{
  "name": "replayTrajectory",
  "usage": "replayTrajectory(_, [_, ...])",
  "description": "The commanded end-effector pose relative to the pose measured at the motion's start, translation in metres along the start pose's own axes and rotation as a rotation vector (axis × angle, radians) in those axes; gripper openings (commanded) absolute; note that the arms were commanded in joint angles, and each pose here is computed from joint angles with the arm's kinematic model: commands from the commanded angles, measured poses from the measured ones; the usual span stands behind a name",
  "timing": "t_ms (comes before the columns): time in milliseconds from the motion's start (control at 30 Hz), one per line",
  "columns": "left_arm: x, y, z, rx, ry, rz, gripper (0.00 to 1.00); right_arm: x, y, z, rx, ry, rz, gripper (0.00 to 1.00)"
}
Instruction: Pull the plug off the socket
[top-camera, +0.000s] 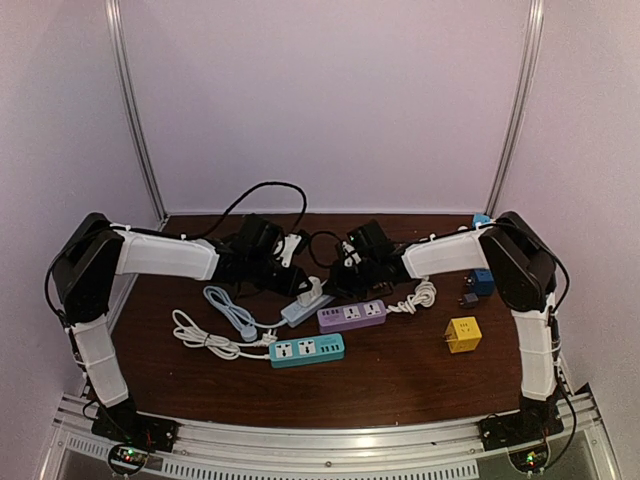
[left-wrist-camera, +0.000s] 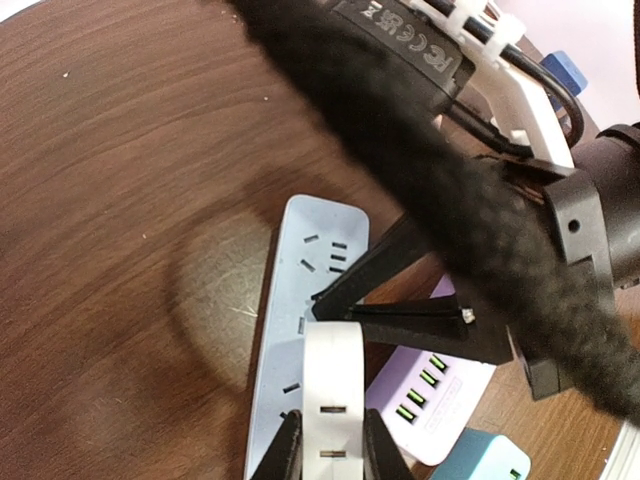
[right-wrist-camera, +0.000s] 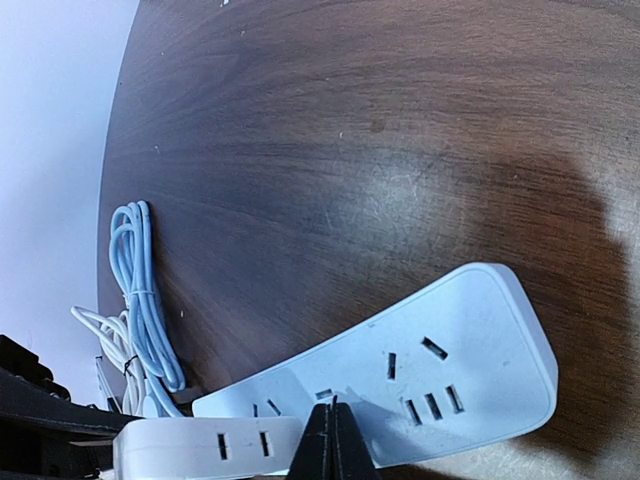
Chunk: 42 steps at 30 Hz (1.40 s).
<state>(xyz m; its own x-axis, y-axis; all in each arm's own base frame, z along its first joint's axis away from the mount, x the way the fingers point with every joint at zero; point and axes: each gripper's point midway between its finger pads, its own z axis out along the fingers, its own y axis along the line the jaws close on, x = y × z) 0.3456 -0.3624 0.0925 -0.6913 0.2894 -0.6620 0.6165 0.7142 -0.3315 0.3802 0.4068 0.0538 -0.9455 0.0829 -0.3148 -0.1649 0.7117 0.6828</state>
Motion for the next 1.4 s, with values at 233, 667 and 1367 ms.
replayTrajectory(233, [-0.068, -0.032, -0.029, 0.082, -0.129, -0.027, 0.00, 0.041, -0.081, 0.015, 0.262, 0.068, -0.008, 0.00])
replayTrajectory(667, [-0.062, -0.019, -0.037, 0.078, -0.082, -0.081, 0.00, 0.035, -0.076, 0.008, 0.256, 0.049, -0.029, 0.00])
replayTrajectory(1367, [-0.062, 0.041, -0.051, 0.128, -0.129, -0.300, 0.02, -0.042, 0.036, -0.099, 0.091, -0.281, -0.208, 0.08])
